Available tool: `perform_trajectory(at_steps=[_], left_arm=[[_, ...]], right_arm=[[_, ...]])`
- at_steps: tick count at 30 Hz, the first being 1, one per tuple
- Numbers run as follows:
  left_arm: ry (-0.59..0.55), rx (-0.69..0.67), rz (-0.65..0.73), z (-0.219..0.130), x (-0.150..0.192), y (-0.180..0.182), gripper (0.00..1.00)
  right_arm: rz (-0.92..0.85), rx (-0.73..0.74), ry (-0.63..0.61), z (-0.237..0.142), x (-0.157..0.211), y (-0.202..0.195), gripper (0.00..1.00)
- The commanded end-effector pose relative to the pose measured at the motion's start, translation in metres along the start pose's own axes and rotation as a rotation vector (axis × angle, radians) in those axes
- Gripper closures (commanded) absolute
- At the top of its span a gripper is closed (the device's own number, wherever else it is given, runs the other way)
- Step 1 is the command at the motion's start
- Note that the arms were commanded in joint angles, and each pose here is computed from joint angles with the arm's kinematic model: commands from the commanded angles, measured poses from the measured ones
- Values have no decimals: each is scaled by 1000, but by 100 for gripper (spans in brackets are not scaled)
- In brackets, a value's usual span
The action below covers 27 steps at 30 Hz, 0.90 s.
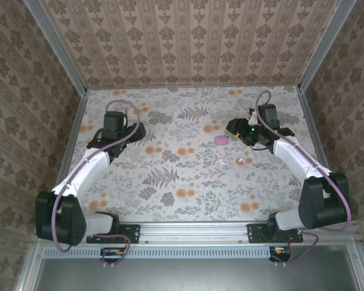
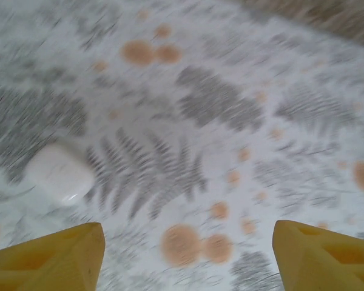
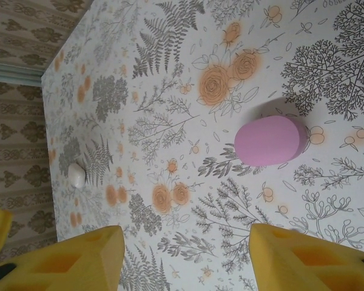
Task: Insert wireless bluetooth earbuds into charging case
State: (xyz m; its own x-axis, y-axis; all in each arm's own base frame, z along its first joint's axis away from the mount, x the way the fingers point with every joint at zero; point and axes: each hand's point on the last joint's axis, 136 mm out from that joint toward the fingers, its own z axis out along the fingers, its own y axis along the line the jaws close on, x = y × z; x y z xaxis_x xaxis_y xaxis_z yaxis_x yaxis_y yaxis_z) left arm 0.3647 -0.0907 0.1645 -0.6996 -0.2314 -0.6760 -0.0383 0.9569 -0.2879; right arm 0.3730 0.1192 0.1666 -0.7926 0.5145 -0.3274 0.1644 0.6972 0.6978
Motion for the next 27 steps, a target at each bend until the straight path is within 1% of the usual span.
perform_trajectory(at_steps=[1, 3, 5, 8, 10, 13, 16, 21, 25, 27], left_arm=[[126, -65, 45, -3, 1, 19, 24], [191, -111, 80, 3, -2, 36, 22], [256, -129, 139, 13, -2, 47, 21], [373, -166, 256, 25, 2, 63, 20], [461, -173, 351, 33, 9, 69, 19], [549, -155, 444, 43, 16, 74, 16], [602, -120, 515, 51, 19, 75, 12], [656, -98, 547, 69, 18, 85, 7], [689, -100, 552, 83, 16, 94, 7], [700, -69, 545, 88, 17, 94, 8]], right_arm=[[-26, -19, 15, -14, 7, 11, 41], [-25, -33, 17, -17, 8, 15, 40], [-26, -43, 19, -19, 10, 18, 40], [-29, -49, 19, -22, 11, 20, 39], [-30, -47, 19, -25, 13, 19, 39], [-29, -48, 21, -27, 16, 19, 39], [-23, -50, 24, -27, 18, 17, 39], [-13, -50, 30, -27, 20, 17, 38], [-12, -53, 27, -29, 20, 18, 38], [-10, -55, 25, -29, 20, 19, 38]])
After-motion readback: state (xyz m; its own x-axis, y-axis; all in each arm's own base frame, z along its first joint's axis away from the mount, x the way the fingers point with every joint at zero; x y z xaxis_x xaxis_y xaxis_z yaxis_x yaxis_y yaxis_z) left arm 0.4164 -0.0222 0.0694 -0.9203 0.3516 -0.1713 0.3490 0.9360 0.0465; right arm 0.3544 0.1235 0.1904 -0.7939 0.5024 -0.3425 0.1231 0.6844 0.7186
